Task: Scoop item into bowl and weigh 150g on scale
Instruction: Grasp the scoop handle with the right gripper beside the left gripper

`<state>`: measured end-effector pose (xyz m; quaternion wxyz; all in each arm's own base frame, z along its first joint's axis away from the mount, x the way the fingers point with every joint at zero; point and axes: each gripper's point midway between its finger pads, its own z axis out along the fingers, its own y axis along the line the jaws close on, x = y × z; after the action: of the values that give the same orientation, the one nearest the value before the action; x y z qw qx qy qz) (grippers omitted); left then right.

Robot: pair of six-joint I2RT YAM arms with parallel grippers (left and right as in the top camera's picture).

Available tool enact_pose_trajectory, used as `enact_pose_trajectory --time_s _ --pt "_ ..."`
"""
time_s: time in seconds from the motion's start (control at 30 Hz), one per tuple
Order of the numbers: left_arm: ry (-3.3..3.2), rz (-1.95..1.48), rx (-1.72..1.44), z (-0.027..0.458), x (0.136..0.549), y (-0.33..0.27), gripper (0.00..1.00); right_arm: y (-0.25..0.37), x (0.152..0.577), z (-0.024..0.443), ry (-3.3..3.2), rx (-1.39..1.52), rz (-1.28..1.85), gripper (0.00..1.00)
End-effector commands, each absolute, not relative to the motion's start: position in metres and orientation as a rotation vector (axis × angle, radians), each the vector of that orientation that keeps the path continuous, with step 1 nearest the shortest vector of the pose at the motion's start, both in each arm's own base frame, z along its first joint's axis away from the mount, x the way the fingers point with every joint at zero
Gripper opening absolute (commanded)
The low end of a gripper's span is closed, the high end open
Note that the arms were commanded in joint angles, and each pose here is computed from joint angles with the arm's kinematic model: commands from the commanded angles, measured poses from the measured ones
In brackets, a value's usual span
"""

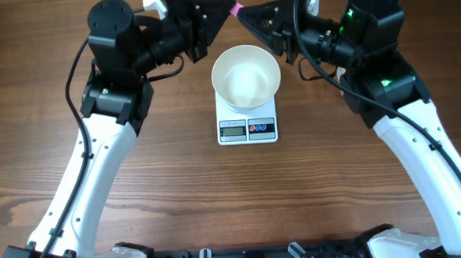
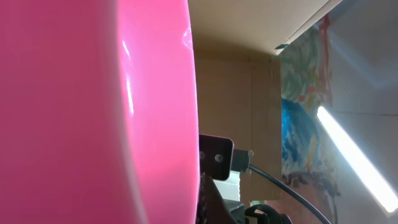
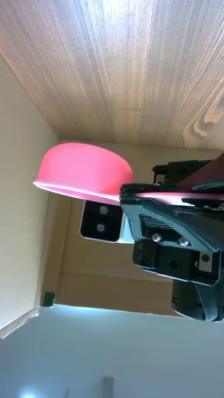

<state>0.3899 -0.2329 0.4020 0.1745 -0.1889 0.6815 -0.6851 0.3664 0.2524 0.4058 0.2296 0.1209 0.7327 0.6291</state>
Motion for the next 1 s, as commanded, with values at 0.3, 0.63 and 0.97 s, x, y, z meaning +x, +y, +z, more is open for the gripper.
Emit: enact_pose_trajectory --time_s 0.3,0.63,0.97 --pt "1.946 -1.955 -0.463 0.4062 0.3820 -0.2370 0.04 0.2529 0.3702 0.4047 2.006 0.322 1.712 0.04" --pt "1.947 -1.955 -0.462 0.4062 0.3820 -0.2370 0.04 0.2461 0.3766 0.4045 1.987 0.328 1.674 0.20" --pt "1.949 -1.957 -0.458 0.4063 0.3813 -0.2374 0.04 0.2462 0.3758 0.4043 1.988 0.304 1.667 0.20"
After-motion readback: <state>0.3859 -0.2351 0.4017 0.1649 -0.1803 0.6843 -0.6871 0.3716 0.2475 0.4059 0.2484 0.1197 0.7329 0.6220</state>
